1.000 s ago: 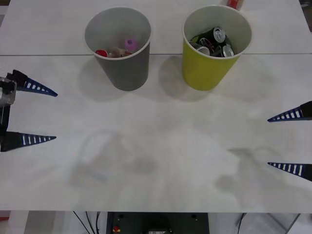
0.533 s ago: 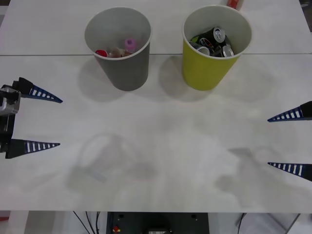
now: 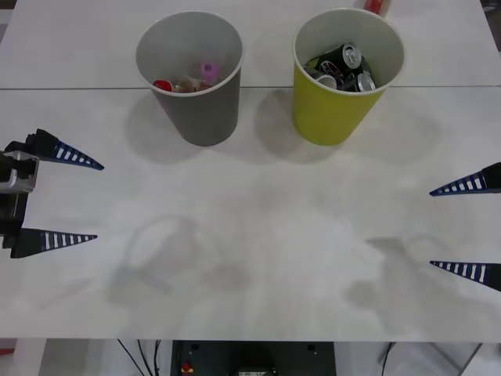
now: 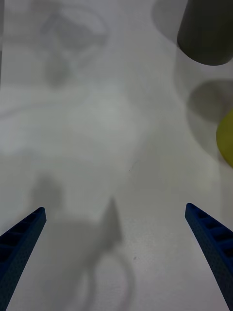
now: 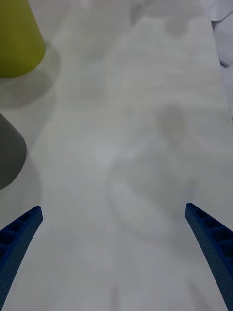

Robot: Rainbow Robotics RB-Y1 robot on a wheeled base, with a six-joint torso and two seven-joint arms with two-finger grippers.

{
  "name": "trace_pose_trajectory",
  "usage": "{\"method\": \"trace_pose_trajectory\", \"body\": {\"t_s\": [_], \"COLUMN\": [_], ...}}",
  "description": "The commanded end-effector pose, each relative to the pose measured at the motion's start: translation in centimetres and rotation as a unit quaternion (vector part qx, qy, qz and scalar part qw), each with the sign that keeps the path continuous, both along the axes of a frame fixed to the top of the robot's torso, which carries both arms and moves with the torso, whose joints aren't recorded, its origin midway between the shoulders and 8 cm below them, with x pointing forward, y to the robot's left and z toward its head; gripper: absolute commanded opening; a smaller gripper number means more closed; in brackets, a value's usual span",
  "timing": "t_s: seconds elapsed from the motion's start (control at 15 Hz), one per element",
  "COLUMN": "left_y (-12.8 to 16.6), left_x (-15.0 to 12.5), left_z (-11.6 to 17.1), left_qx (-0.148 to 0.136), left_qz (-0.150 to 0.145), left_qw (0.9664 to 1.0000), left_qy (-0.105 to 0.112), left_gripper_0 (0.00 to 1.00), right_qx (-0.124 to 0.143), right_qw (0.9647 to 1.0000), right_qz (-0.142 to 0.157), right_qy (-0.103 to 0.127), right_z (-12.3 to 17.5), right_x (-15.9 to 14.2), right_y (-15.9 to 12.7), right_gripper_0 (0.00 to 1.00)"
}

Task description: Put the can into the green bin and the plastic bottle into the gray bin

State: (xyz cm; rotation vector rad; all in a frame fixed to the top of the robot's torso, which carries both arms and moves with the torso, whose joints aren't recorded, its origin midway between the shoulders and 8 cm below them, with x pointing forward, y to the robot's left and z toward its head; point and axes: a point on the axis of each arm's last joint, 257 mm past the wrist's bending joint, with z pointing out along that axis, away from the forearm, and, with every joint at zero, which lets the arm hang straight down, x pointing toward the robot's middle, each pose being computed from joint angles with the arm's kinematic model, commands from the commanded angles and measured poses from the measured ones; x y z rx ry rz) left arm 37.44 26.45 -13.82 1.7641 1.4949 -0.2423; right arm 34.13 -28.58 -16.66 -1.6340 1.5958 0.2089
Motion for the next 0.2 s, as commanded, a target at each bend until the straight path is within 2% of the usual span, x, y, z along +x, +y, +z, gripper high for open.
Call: {"method": "trace_pose_trajectory", "body": {"t_s": [0.07,0.2], "left_y": [-0.01,-0.01], "left_x": [0.02,0.02], "left_z": [-0.20,-0.20], "left_qx": [0.003,0.003], "left_qz": [0.001,0.001], "left_qw": [1.0000,1.0000], "left_qy": [0.002,0.002], "left_gripper_0": [1.00,1.00], "right_qx": [0.000,0.000], "right_qw": [1.0000,1.0000], "right_qz": [0.000,0.000], "right_qy": [0.000,0.000], "right_z": [0.00,0.00], "right_x": [0.00,0.00], "right_y": [0.00,0.00], "right_gripper_0": [1.00,1.00]}}
